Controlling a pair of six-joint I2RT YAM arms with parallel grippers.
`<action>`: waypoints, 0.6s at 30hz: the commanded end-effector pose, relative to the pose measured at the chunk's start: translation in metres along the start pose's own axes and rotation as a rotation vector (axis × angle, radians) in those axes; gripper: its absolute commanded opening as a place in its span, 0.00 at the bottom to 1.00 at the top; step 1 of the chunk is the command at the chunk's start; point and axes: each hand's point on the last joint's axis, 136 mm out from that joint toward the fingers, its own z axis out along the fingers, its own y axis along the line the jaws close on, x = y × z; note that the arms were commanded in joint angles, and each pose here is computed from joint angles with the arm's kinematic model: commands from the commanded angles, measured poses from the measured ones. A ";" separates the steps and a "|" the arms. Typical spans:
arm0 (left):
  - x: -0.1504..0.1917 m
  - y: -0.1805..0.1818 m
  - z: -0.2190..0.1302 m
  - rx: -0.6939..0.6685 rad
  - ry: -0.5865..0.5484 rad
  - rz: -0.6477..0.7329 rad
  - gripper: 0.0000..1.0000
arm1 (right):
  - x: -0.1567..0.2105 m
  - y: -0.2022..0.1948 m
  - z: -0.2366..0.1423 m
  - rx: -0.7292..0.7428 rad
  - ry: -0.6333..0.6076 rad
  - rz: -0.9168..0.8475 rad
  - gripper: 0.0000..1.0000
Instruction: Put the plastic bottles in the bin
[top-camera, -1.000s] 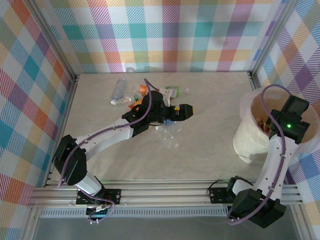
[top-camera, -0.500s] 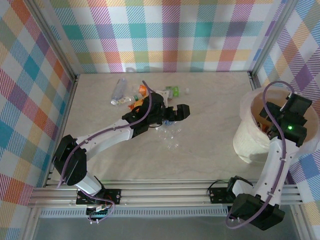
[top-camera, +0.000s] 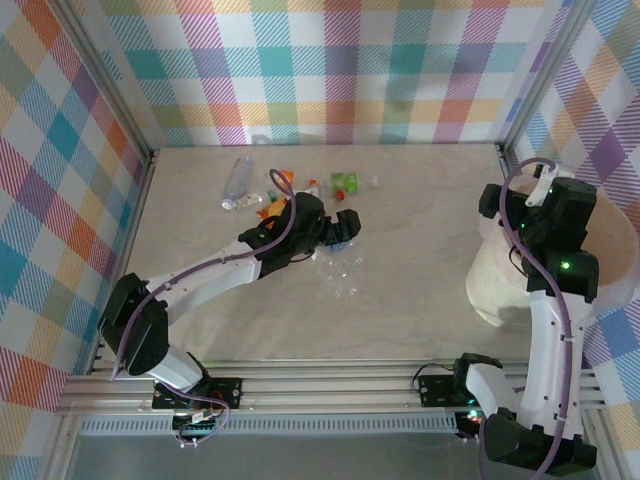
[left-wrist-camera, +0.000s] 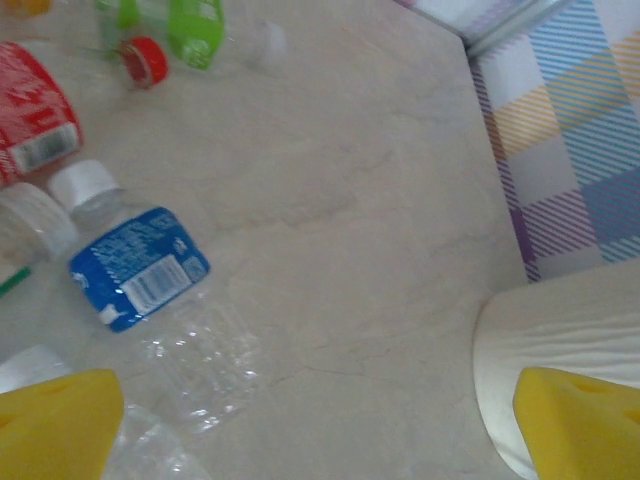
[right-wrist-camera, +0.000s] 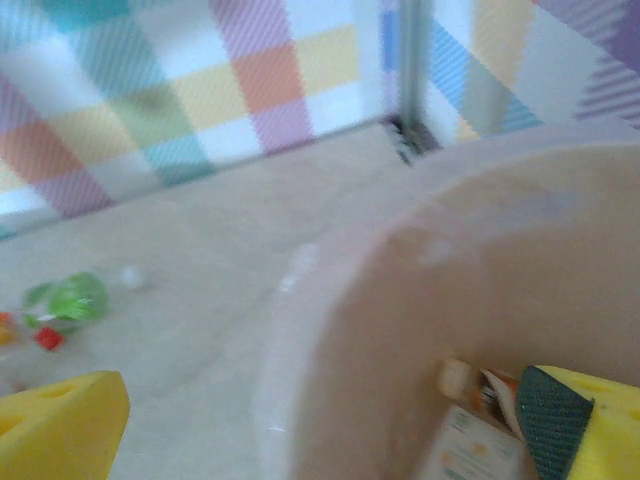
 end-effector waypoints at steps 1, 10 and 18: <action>-0.007 0.021 -0.014 -0.082 -0.032 -0.019 1.00 | -0.016 0.036 -0.001 -0.180 -0.057 0.019 1.00; -0.022 0.081 -0.039 -0.487 0.054 0.315 1.00 | -0.005 0.099 -0.007 -0.484 -0.073 -0.046 1.00; -0.018 0.132 -0.030 -0.595 0.283 0.399 1.00 | 0.003 0.115 -0.018 -0.595 -0.108 -0.057 1.00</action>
